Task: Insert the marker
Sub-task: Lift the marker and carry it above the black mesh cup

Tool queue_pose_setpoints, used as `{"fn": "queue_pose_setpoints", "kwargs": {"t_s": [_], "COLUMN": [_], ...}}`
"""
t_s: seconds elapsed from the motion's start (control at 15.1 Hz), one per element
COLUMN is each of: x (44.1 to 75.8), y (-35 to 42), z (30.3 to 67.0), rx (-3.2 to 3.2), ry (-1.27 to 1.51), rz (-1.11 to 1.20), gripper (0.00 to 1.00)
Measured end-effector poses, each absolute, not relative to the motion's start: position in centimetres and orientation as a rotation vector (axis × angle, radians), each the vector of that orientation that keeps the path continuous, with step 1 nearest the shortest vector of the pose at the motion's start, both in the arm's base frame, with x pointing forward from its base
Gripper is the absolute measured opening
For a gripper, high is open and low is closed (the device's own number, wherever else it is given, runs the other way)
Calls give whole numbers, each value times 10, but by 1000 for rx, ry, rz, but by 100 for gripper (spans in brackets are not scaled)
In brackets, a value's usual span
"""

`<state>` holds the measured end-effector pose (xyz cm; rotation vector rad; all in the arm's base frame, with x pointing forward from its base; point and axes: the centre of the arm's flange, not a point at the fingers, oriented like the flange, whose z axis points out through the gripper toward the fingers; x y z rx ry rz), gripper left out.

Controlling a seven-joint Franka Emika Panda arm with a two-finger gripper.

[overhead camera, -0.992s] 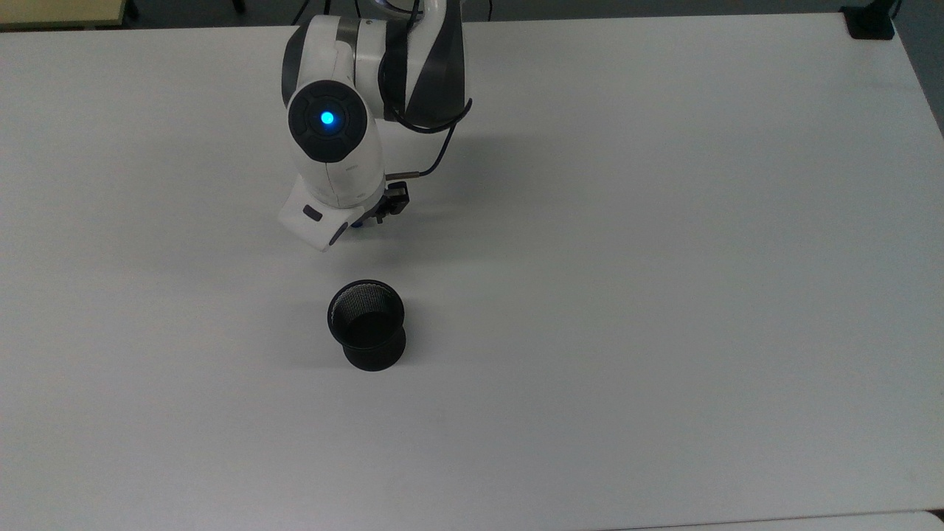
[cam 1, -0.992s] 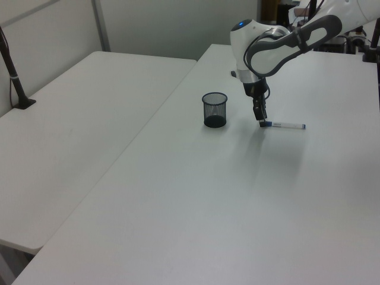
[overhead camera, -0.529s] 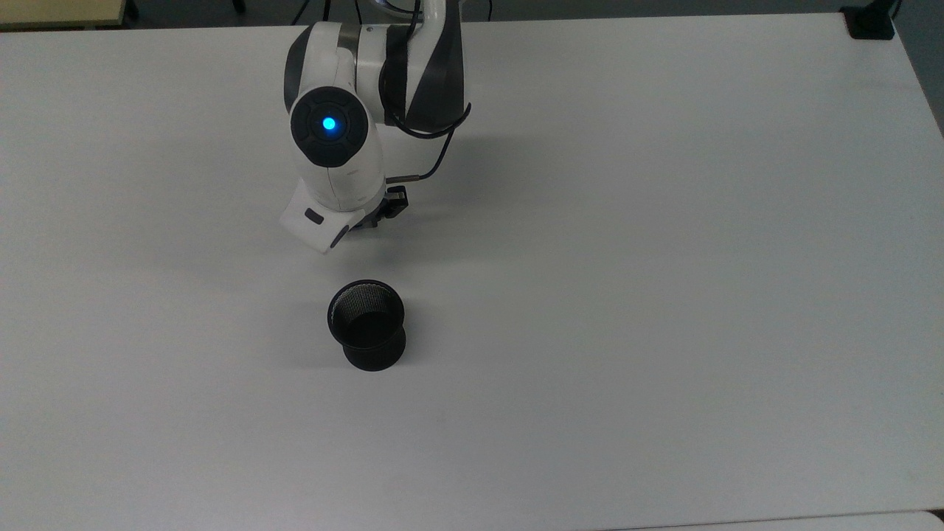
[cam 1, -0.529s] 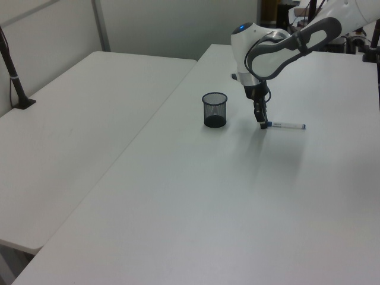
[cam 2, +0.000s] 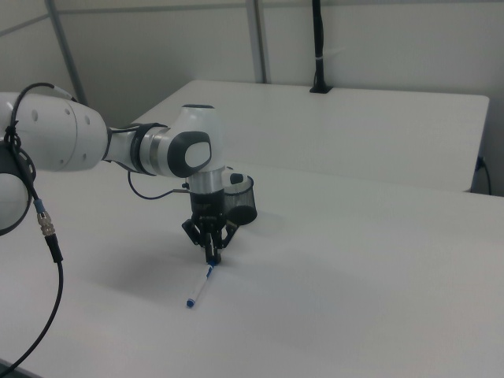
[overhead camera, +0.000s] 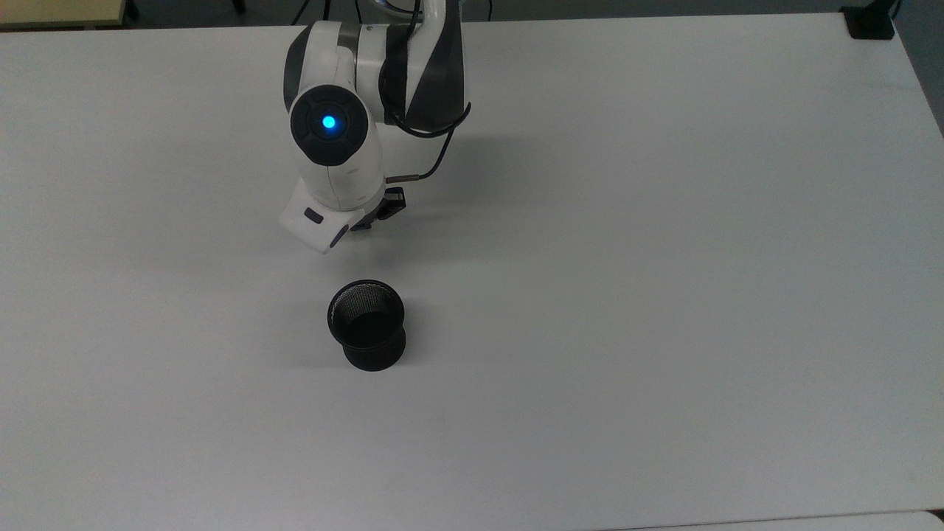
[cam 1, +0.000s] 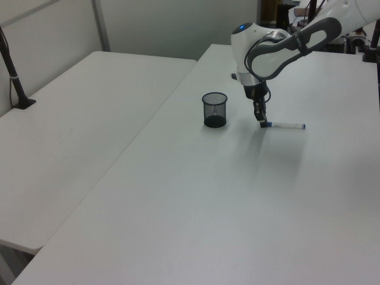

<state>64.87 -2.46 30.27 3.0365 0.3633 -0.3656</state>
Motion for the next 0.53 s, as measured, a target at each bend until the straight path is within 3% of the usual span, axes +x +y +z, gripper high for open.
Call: {"fn": "queue_pose_setpoints", "kwargs": {"t_s": [0.33,0.53], "x": [654,670], "y": [-30,-36], "z": [315,388], "rx": [3036,3071], "ry": [349,301], "rz": [-316,-96], "gripper": [17,17]}}
